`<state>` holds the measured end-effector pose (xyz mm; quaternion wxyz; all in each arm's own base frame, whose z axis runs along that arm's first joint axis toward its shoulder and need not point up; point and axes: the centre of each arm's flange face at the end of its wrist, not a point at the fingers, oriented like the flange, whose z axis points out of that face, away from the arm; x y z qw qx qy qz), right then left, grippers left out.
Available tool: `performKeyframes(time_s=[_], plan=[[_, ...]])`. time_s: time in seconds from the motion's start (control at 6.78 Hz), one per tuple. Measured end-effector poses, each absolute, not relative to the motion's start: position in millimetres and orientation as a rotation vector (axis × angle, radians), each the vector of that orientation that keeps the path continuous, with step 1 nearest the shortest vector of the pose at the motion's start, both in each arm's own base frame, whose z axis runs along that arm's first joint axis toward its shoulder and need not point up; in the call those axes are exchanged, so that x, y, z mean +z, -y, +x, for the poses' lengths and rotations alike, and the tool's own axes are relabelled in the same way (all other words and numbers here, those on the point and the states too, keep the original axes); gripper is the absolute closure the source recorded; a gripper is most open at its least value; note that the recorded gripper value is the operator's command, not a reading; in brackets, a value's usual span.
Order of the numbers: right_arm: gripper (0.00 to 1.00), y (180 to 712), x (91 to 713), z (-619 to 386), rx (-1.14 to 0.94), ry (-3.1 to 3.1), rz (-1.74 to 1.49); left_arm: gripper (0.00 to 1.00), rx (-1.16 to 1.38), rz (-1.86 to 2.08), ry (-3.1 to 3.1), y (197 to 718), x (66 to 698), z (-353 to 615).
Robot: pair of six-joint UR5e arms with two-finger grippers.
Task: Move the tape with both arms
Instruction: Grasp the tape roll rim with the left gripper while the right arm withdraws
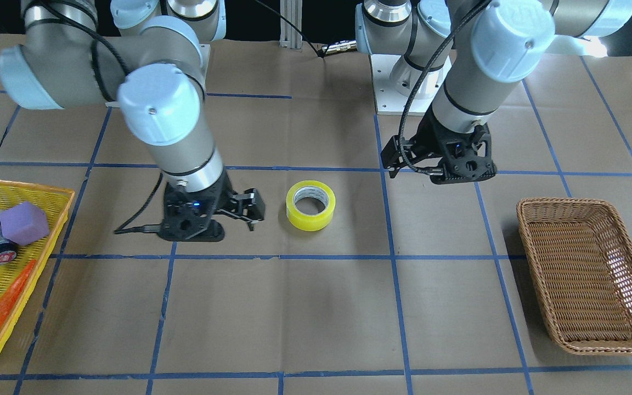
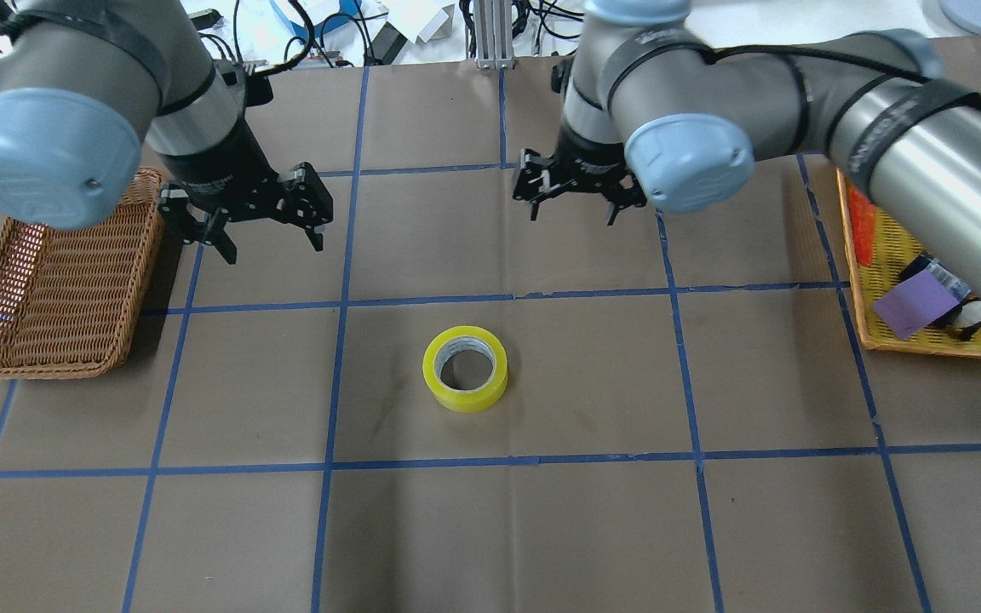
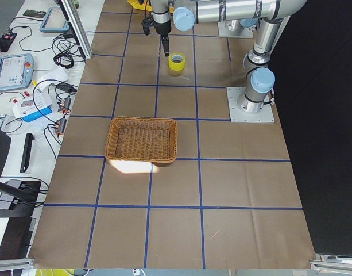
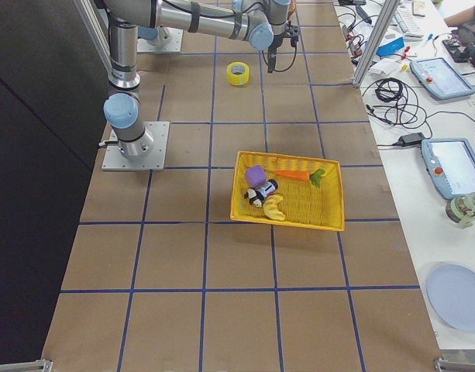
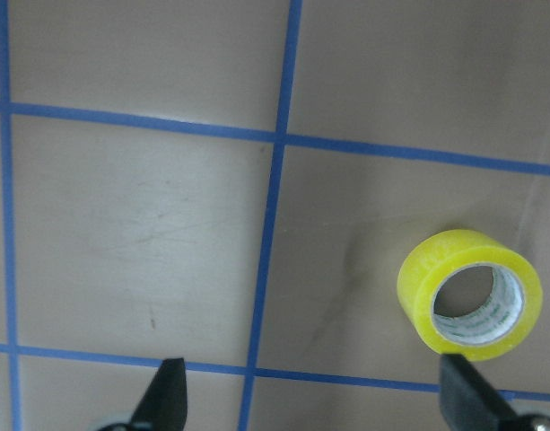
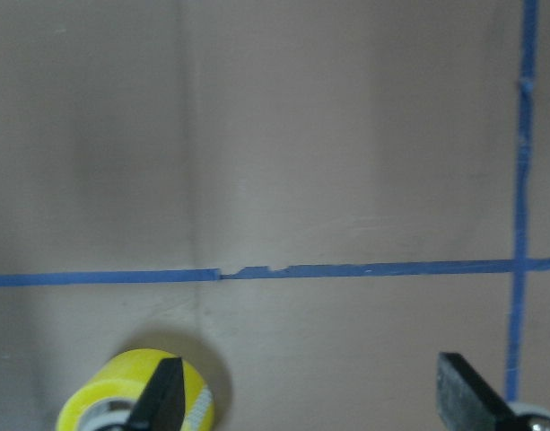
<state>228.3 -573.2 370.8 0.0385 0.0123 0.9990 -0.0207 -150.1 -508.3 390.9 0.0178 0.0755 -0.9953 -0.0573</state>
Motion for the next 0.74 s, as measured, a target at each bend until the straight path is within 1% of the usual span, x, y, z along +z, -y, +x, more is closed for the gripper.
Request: performKeyframes(time_s=[0.3,0.44,0.59,0.74], plan=[[0.0,563.9,424.9,152.8,-0.134,-3.133,-0.017,0.0,-0.12,0.221,3.073,483.2,298.7,-201.5],[0.0,551.8,441.2,139.1,-0.15,-3.14,-0.024,0.0,-0.068,0.234,3.069,464.8,252.1,-221.3],[0.0,544.0,444.9,134.7,-0.147,-3.141,-0.029,0.0,-0.038,0.259,3.062,449.9,216.4,-232.4],[0.0,540.1,442.1,132.6,-0.133,-3.14,-0.029,0.0,-0.035,0.265,3.057,440.2,194.2,-239.7]])
